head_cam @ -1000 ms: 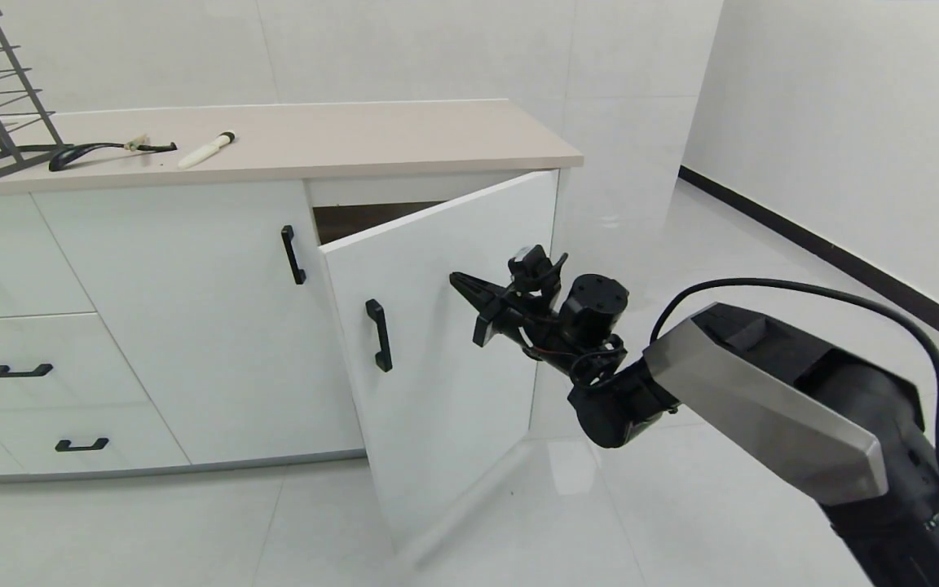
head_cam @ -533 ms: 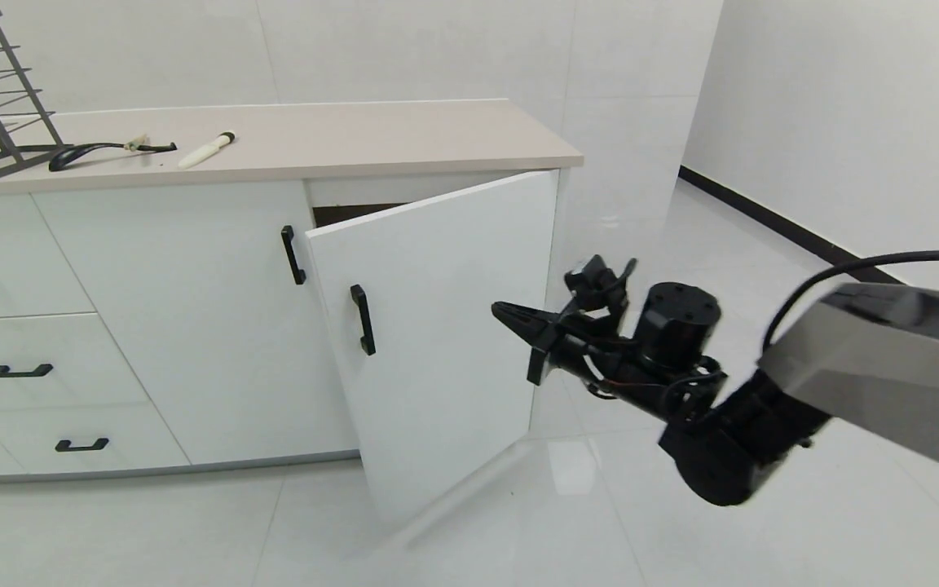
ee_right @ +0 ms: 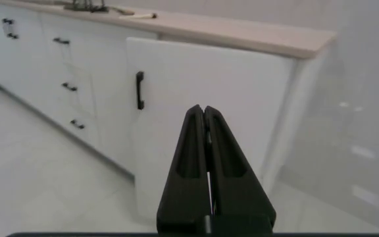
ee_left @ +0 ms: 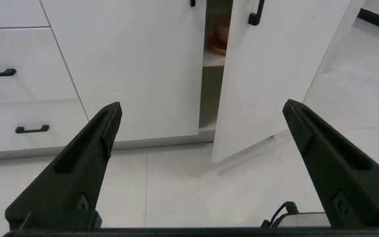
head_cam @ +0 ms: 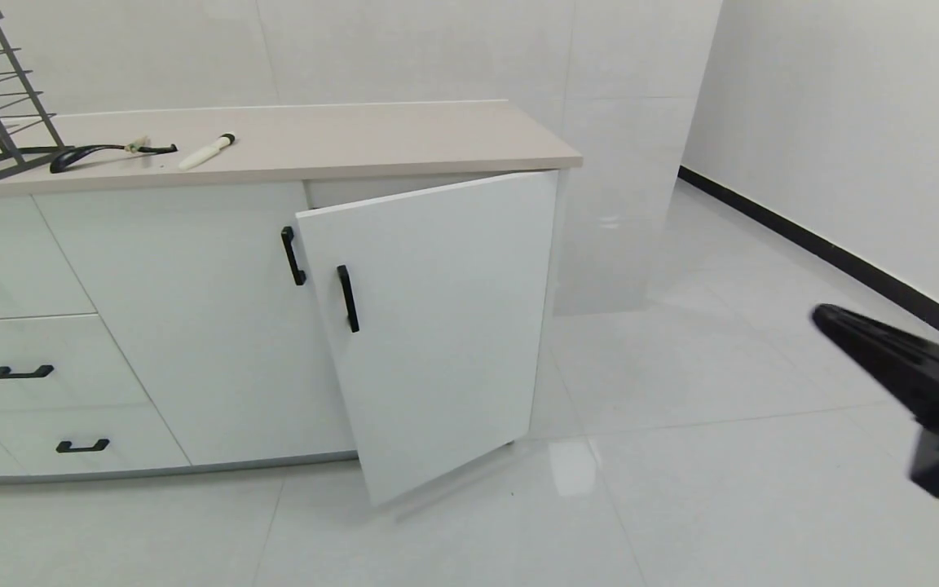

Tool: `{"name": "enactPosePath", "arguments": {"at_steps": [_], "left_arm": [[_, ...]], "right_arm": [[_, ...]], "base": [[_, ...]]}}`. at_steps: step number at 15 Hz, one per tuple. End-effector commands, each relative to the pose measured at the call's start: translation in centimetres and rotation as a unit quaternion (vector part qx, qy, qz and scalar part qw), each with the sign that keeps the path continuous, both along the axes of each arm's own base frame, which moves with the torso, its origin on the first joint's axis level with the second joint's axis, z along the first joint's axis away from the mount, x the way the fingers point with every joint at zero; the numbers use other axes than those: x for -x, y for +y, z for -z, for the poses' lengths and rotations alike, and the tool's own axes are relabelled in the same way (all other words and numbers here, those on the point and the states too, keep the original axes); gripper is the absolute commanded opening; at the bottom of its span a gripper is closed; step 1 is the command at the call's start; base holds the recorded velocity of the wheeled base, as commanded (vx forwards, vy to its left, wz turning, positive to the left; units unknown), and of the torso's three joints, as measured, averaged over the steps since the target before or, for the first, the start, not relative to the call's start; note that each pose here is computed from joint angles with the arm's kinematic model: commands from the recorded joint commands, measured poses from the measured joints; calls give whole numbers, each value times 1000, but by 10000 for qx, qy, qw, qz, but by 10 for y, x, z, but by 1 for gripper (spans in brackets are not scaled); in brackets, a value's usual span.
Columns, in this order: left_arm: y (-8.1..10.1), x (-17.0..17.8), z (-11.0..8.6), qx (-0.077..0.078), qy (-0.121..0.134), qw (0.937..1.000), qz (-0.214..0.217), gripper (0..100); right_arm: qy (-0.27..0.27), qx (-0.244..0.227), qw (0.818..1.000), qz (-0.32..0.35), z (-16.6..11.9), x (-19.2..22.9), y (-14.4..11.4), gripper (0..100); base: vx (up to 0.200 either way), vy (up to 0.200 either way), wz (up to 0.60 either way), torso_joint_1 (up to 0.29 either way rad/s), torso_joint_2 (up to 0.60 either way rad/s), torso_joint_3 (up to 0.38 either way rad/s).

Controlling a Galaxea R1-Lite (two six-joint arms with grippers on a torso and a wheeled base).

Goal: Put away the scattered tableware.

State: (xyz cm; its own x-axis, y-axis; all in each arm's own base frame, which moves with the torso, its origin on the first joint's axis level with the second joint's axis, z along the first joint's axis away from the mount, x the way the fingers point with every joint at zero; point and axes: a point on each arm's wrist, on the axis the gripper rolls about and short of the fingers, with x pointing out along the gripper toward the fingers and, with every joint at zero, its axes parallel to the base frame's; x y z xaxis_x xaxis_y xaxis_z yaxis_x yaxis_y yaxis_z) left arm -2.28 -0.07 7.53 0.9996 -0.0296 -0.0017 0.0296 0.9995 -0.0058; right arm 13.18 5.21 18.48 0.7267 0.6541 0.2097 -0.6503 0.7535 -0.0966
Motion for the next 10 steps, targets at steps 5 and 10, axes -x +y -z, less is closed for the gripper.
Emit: {"name": "enactPosePath", "arguments": {"at_steps": [5,10], "left_arm": [[0,0,0,-13,-1,10000,13,100],[0,0,0,-13,-1,10000,6,100]], "right_arm": [[-1872,-16,9739,1281,48,170,-42,0],[1272,209,9399,3163,110,154,-50,0]], "base": [[0,0,0,0,0,0],[0,0,0,0,0,0]]}}
